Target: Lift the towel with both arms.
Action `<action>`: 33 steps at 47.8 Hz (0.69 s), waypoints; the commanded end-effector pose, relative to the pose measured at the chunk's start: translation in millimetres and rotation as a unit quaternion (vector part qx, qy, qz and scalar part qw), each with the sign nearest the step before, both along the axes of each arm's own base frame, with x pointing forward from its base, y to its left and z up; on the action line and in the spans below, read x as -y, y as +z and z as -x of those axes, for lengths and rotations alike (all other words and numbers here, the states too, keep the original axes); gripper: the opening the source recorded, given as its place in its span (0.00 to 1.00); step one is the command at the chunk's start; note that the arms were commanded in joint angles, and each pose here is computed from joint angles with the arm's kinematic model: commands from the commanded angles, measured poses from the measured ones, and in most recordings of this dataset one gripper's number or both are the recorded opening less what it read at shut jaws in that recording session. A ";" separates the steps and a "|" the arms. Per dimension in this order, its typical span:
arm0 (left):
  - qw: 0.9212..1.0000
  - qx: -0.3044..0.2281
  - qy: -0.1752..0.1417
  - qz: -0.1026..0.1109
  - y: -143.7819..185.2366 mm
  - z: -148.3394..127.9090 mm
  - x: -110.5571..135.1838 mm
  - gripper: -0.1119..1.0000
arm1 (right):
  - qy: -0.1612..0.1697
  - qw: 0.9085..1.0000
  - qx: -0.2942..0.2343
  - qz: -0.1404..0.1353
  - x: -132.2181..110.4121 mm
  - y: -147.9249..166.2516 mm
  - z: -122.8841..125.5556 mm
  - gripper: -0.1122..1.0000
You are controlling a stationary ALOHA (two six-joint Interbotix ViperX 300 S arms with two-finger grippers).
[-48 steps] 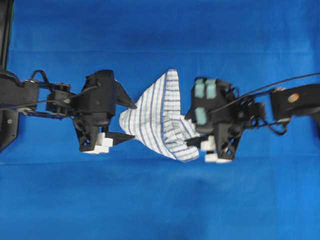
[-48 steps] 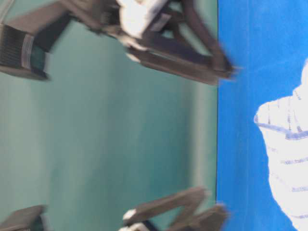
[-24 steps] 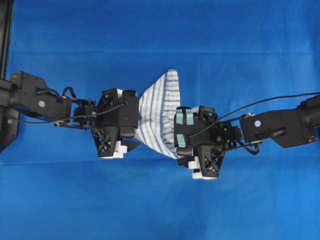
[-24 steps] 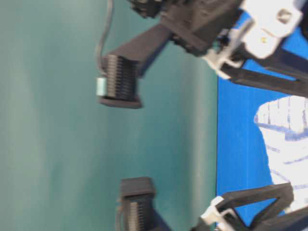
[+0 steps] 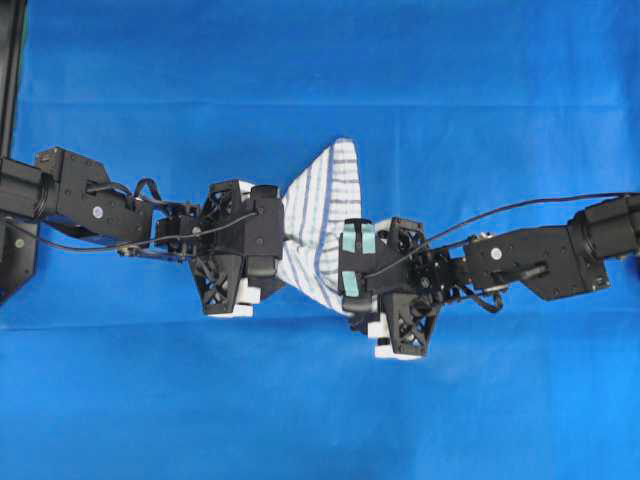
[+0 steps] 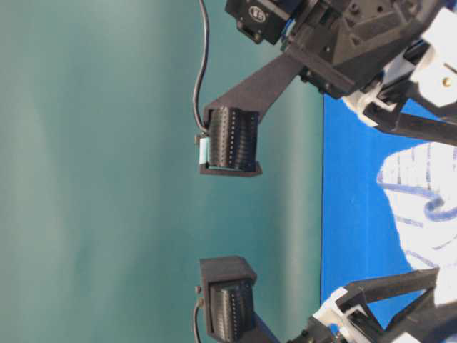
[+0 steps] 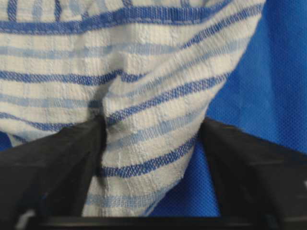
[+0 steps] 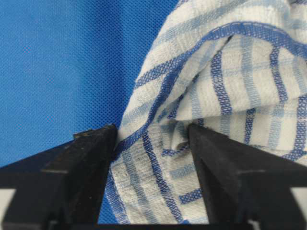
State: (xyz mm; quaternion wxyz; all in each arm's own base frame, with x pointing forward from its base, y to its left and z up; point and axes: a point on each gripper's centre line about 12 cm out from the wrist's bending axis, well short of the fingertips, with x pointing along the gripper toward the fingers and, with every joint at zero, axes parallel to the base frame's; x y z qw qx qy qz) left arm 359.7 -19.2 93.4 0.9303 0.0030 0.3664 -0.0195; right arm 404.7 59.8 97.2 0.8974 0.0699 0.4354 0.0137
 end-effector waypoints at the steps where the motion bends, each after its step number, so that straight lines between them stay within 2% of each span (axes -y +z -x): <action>1: 1.000 0.012 0.001 0.002 7.7 -5.5 0.8 0.60 | -0.003 1.000 0.017 -0.004 0.9 10.7 -6.5 0.62; 3: 1.000 0.011 0.000 0.002 7.7 -5.6 1.4 0.49 | -0.005 1.000 0.017 -0.004 2.2 10.6 -6.5 0.54; 7: 1.000 0.008 -0.001 0.002 8.0 -4.9 2.0 0.29 | -0.005 1.000 0.015 -0.003 3.0 10.5 -5.9 0.33; 9: 1.000 0.007 -0.001 0.002 8.7 -4.6 2.0 0.22 | -0.005 1.000 0.016 -0.002 2.9 11.0 -6.4 0.22; 11: 1.000 0.008 -0.001 0.002 10.4 -4.9 2.0 0.19 | -0.005 1.000 0.017 -0.002 2.9 11.6 -6.4 0.15; 16: 1.000 0.014 0.000 0.003 17.8 -6.2 1.6 0.19 | -0.007 1.000 0.023 -0.004 4.1 17.6 -7.0 0.15; 21: 1.000 0.021 -0.002 0.002 35.4 -7.5 1.8 0.19 | -0.014 0.999 0.032 -0.005 8.5 36.2 -5.6 0.15; 27: 0.999 0.033 -0.006 0.000 67.7 -9.8 1.8 0.19 | -0.023 0.998 0.052 -0.006 15.0 72.9 -4.7 0.15; 33: 0.999 0.040 0.005 0.002 108.7 -10.1 -6.8 0.19 | -0.036 0.997 0.073 -0.001 27.9 117.7 -0.2 0.15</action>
